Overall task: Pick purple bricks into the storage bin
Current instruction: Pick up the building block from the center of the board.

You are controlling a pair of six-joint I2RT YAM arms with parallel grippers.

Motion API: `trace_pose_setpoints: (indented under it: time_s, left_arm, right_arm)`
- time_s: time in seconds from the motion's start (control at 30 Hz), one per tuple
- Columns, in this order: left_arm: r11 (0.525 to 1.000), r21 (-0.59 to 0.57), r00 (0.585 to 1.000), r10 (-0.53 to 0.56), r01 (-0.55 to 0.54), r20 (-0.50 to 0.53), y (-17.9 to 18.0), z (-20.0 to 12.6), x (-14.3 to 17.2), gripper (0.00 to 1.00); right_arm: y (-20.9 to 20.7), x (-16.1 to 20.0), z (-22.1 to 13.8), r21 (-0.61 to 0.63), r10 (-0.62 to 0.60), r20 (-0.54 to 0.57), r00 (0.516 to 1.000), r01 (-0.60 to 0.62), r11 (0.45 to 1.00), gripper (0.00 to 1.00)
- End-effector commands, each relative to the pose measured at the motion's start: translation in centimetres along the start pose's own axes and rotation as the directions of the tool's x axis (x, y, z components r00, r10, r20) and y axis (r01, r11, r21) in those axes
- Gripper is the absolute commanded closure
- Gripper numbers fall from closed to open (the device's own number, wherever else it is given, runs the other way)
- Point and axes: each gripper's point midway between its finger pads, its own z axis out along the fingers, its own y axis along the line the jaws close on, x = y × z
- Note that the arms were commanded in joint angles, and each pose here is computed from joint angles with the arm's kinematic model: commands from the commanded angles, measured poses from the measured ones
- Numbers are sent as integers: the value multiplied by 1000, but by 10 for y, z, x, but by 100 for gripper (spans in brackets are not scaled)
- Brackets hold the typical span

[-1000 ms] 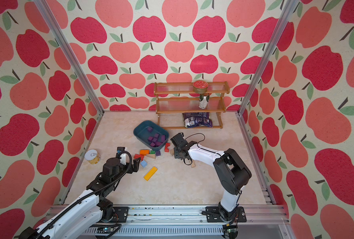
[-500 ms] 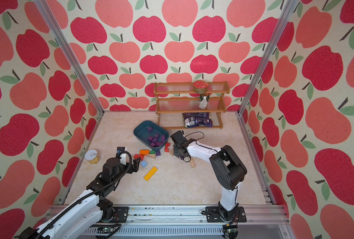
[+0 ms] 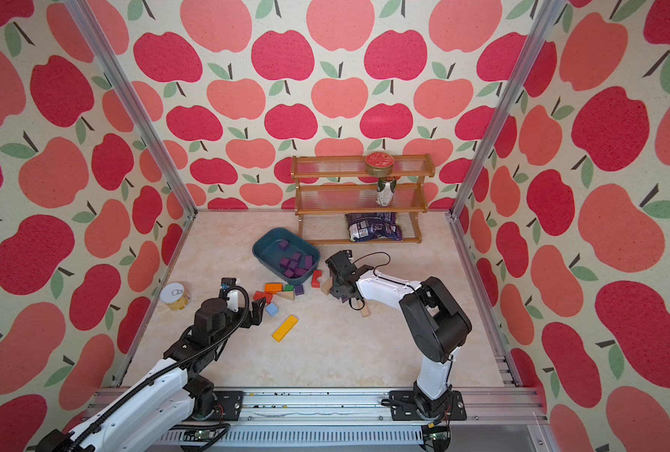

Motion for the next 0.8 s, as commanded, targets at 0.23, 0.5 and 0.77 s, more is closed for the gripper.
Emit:
trace_pose_setpoints:
  time_s: [0.23,0.5,0.77]
  left_arm:
    - [1000,0,1000,-17,17,2,1,1,1,1]
    - [1000,-1,1000,-17,17,2,1,1,1,1]
    - [1000,-1,1000,-18,18,3,1,1,0,1]
  right_arm:
    - [-9,-1,3,30,17,-11,1000,-17,999,55]
    - [-9,-10,6,23,20,-8,1000,-19,1000,54]
    - [-4,-14,12,16,10,-19,1000,-10,1000,54]
